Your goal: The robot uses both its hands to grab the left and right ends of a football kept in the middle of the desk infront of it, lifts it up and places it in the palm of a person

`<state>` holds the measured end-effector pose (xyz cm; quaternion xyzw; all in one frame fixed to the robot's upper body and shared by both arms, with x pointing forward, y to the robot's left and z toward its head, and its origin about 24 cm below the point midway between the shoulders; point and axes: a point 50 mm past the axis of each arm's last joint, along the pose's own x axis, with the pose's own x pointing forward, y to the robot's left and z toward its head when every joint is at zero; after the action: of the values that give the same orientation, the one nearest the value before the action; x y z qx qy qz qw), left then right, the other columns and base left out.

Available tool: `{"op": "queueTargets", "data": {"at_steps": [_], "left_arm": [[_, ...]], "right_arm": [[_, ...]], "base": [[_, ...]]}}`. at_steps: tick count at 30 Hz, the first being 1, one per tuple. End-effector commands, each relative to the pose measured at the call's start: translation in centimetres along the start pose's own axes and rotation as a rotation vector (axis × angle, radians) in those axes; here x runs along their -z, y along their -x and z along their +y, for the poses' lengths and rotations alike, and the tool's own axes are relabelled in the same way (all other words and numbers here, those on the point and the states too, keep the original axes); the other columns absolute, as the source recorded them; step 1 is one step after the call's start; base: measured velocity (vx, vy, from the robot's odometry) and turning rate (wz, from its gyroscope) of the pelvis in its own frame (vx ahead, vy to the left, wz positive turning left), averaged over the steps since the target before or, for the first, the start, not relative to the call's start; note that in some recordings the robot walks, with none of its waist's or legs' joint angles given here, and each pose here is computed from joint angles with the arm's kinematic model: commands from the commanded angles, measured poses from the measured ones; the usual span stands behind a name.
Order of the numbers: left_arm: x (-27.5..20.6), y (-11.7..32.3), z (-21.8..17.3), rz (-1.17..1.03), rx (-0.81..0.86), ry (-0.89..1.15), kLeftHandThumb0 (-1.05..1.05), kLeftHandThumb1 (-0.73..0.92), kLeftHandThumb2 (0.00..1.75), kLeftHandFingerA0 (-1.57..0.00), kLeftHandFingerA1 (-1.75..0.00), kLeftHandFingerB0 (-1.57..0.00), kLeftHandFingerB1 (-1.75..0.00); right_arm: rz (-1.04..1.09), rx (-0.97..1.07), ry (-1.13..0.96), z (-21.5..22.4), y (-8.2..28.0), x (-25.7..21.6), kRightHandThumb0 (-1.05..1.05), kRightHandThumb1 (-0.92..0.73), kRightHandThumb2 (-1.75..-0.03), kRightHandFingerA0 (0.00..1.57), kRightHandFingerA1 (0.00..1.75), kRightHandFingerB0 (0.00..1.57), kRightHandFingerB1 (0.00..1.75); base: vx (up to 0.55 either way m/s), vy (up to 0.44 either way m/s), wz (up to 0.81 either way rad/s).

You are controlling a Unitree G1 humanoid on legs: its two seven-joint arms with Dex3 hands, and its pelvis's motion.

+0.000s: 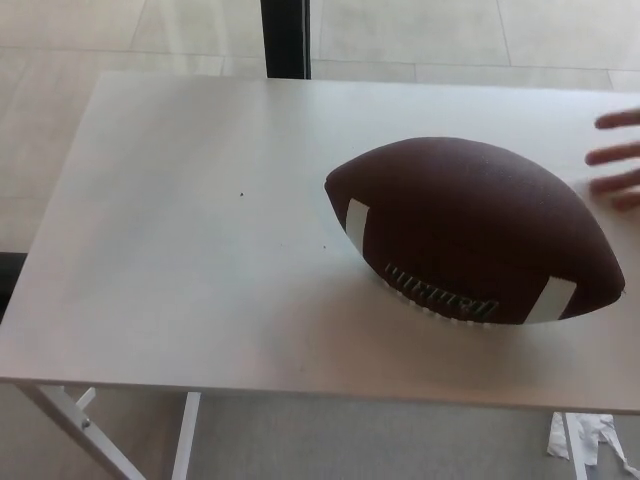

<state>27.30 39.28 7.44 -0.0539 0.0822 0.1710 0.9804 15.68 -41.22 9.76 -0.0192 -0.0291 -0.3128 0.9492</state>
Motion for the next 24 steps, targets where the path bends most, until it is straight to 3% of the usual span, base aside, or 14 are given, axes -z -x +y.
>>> {"op": "queueTargets", "data": {"at_steps": [1, 3, 4, 5, 6, 7, 9, 10, 12, 15, 16, 20, 21, 24], "left_arm": [[-10.1, 0.4, -11.1, -0.170, 0.403, -0.106, -0.88, 0.92, 0.73, -0.41, -0.60, -0.24, -0.39], [-9.9, 0.4, -12.0, -0.165, 0.417, -0.099, -0.87, 0.92, 0.73, -0.42, -0.59, -0.24, -0.39], [-9.7, 0.4, -12.5, -0.160, 0.430, -0.110, -0.91, 0.79, 0.90, -0.43, -0.62, -0.20, -0.43], [-8.9, 0.3, -13.5, -0.147, 0.459, -0.128, -0.88, 0.92, 0.71, -0.44, -0.60, -0.26, -0.40], [-8.4, 0.4, -14.1, -0.138, 0.473, -0.135, -0.86, 0.92, 0.74, -0.45, -0.60, -0.24, -0.39], [-8.0, 0.4, -14.6, -0.129, 0.484, -0.140, -0.86, 0.92, 0.73, -0.46, -0.60, -0.26, -0.39], [-7.1, 0.5, -15.5, -0.105, 0.506, -0.148, -0.86, 0.92, 0.73, -0.47, -0.60, -0.26, -0.39], [-6.5, 0.6, -16.3, -0.088, 0.523, -0.144, -0.86, 0.92, 0.73, -0.49, -0.63, -0.28, -0.42], [-5.8, 0.8, -17.1, -0.071, 0.541, -0.145, -0.86, 0.92, 0.72, -0.49, -0.64, -0.29, -0.43], [-3.9, 1.0, -18.5, -0.027, 0.567, -0.162, -0.90, 0.92, 0.76, -0.52, -0.64, -0.27, -0.42], [-3.3, 1.0, -18.9, -0.011, 0.577, -0.171, -0.85, 0.77, 1.14, -0.46, -0.66, -0.25, -0.52], [-1.3, 0.9, -20.2, 0.045, 0.590, -0.133, -0.86, 0.92, 0.76, -0.50, -0.61, -0.30, -0.40], [-0.8, 0.9, -20.7, 0.056, 0.590, -0.131, -0.88, 0.77, 1.16, -0.49, -0.67, -0.26, -0.52], [0.2, 0.9, -21.7, 0.074, 0.597, -0.128, -0.88, 0.77, 1.16, -0.48, -0.67, -0.27, -0.52]], "right_arm": [[0.066, -0.195, -0.242, 11.3, 1.7, -1.3, -0.95, -0.91, -0.69, 0.48, 0.39, 0.27, 0.30], [0.075, -0.231, -0.253, 12.4, 1.8, -1.3, -0.95, -0.92, -0.68, 0.46, 0.39, 0.27, 0.30], [0.089, -0.240, -0.252, 12.8, 1.9, -1.1, -1.02, -0.81, -1.15, 0.44, 0.51, 0.21, 0.42], [0.118, -0.258, -0.249, 13.4, 2.1, -0.5, -0.95, -0.92, -0.69, 0.51, 0.44, 0.28, 0.30], [0.138, -0.258, -0.257, 13.5, 2.2, -0.1, -0.96, -0.91, -0.68, 0.51, 0.42, 0.29, 0.30], [0.150, -0.255, -0.257, 13.7, 2.3, 0.1, -0.90, -0.73, -1.13, 0.43, 0.54, 0.20, 0.44], [0.166, -0.249, -0.245, 14.0, 2.7, 0.6, -0.92, -0.92, -0.70, 0.50, 0.43, 0.28, 0.30], [0.182, -0.249, -0.241, 14.2, 2.9, 1.2, -0.87, -0.74, -1.12, 0.41, 0.54, 0.21, 0.44], [0.204, -0.252, -0.236, 14.6, 3.2, 1.8, -0.92, -0.92, -0.72, 0.47, 0.43, 0.27, 0.30], [0.256, -0.239, -0.262, 14.7, 3.9, 3.3, -0.99, -0.82, -1.15, 0.44, 0.54, 0.20, 0.43], [0.278, -0.222, -0.269, 14.7, 4.1, 3.7, -0.89, -0.74, -1.13, 0.38, 0.52, 0.15, 0.42], [0.326, -0.182, -0.303, 15.4, 4.9, 4.4, -0.93, -0.92, -0.68, 0.53, 0.44, 0.29, 0.30], [0.337, -0.183, -0.313, 15.8, 5.1, 4.5, -0.91, -0.91, -0.68, 0.52, 0.42, 0.29, 0.30], [0.356, -0.188, -0.326, 16.6, 5.7, 4.7, -0.92, -0.91, -0.68, 0.53, 0.41, 0.29, 0.30]], "base": [[0.00, 0.000, 0.00], [0.00, 0.000, 0.00], [0.00, 0.000, 0.00], [0.00, 0.000, 0.00], [0.00, 0.000, 0.00], [0.00, 0.000, 0.00], [0.00, 0.000, 0.00], [0.00, 0.000, 0.00], [0.00, 0.000, 0.00], [0.00, 0.000, 0.00], [0.00, 0.000, 0.00], [0.00, 0.000, 0.00], [0.00, 0.000, 0.00], [0.00, 0.000, 0.00]]}}
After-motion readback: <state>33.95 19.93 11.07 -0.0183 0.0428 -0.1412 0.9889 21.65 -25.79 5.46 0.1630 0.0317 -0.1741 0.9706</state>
